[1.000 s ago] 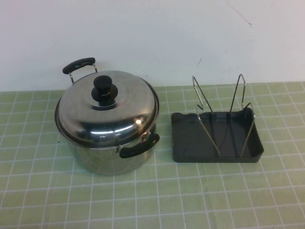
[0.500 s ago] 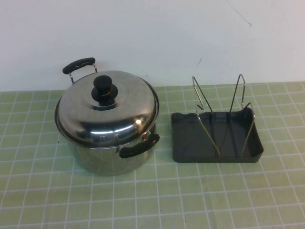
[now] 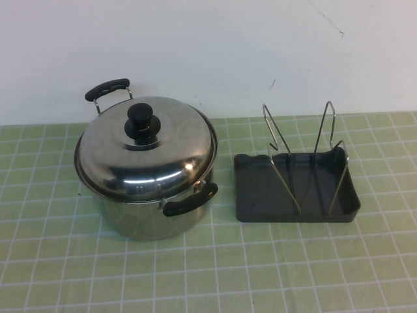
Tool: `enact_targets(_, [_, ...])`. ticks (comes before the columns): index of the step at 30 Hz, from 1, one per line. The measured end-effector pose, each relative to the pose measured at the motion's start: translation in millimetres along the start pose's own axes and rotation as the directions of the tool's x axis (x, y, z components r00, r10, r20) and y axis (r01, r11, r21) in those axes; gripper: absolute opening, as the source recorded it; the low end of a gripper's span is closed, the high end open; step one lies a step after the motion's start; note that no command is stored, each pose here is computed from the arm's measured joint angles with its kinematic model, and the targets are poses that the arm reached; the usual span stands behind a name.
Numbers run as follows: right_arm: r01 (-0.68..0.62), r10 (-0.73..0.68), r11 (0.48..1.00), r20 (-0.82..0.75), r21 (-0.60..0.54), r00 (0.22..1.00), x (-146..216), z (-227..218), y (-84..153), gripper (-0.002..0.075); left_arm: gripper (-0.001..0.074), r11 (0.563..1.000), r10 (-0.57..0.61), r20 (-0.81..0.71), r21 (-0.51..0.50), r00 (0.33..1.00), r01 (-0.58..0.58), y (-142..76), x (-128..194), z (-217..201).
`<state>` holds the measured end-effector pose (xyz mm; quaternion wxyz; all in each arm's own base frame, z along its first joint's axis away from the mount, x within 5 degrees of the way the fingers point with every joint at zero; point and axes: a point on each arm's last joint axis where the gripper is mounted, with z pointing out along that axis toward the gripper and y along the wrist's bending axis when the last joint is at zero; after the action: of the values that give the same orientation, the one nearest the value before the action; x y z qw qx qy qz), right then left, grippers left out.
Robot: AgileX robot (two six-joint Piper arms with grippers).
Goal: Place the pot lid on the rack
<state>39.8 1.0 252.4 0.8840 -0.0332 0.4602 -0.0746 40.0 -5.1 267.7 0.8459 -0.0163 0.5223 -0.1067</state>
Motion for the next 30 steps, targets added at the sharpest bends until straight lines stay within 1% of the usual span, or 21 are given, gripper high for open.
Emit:
enact_targets(2, [0.042,-0.044,0.999,-0.086,-0.025,0.995,-2,4,0,-0.0001,-0.0003,1.000,0.008,-0.016,-0.009,1.000,-0.008,-2,-15,5])
enact_targets(4, [0.099,-0.105,0.994,-0.139,-0.048,0.985,-10,9,0,-0.0001,-0.0003,1.000,0.029,-0.007,-0.008,1.000,-0.029,-4,-28,13])
enact_targets(7, [0.202,-0.212,0.977,-0.172,-0.074,0.962,-26,14,-3,-0.0001,-0.0003,0.999,0.031,-0.020,-0.007,0.999,-0.032,-5,-38,29])
enact_targets(9, [0.253,-0.265,0.964,-0.187,-0.085,0.946,-30,15,-4,-0.0001,-0.0004,1.000,0.009,-0.028,-0.003,1.000,-0.009,-6,-40,42])
enact_targets(12, [0.285,-0.302,0.953,-0.226,-0.103,0.926,-27,17,-4,-0.0001,-0.0003,1.000,0.000,-0.050,0.026,0.999,0.001,-7,-32,66])
enact_targets(15, [0.284,-0.307,0.951,-0.304,-0.119,0.902,-19,18,-5,-0.0001,-0.0003,0.994,-0.006,-0.050,0.107,0.999,0.011,-11,-20,87])
enact_targets(18, [0.272,-0.300,0.954,-0.376,-0.127,0.877,-11,19,-6,-0.0001,-0.0001,0.979,-0.028,-0.054,0.202,0.998,0.038,-16,-2,107])
enact_targets(20, [0.251,-0.280,0.960,-0.423,-0.124,0.861,-7,18,-7,-0.0001,0.0018,0.970,-0.043,-0.091,0.234,0.995,0.063,-17,14,120])
enact_targets(21, [0.244,-0.273,0.962,-0.439,-0.122,0.856,-6,18,-8,-0.0001,0.0043,0.966,-0.044,-0.106,0.250,0.993,0.070,-17,20,127])
enact_targets(23, [0.233,-0.261,0.965,-0.471,-0.117,0.843,-3,17,-8,-0.0001,0.0132,0.956,-0.036,-0.149,0.282,0.988,0.077,-18,33,142])
enact_targets(25, [0.226,-0.253,0.967,-0.489,-0.114,0.835,-1,16,-9,-0.0001,0.0267,0.944,-0.008,-0.195,0.323,0.981,0.072,-20,45,155])
enact_targets(26, [0.224,-0.251,0.968,-0.497,-0.113,0.831,0,16,-9,-0.0001,0.0344,0.933,0.010,-0.219,0.353,0.976,0.069,-22,52,163])
enact_targets(28, [0.215,-0.243,0.970,-0.511,-0.114,0.825,4,15,-8,-0.0001,0.0471,0.912,0.041,-0.257,0.405,0.965,0.069,-25,64,177])
enact_targets(29, [0.211,-0.239,0.971,-0.515,-0.113,0.823,5,14,-8,-0.0001,0.0524,0.902,0.057,-0.279,0.426,0.959,0.070,-25,71,185])
enact_targets(30, [0.210,-0.240,0.971,-0.520,-0.116,0.820,7,13,-8,-0.0001,0.0554,0.895,0.068,-0.302,0.441,0.951,0.076,-26,78,192])
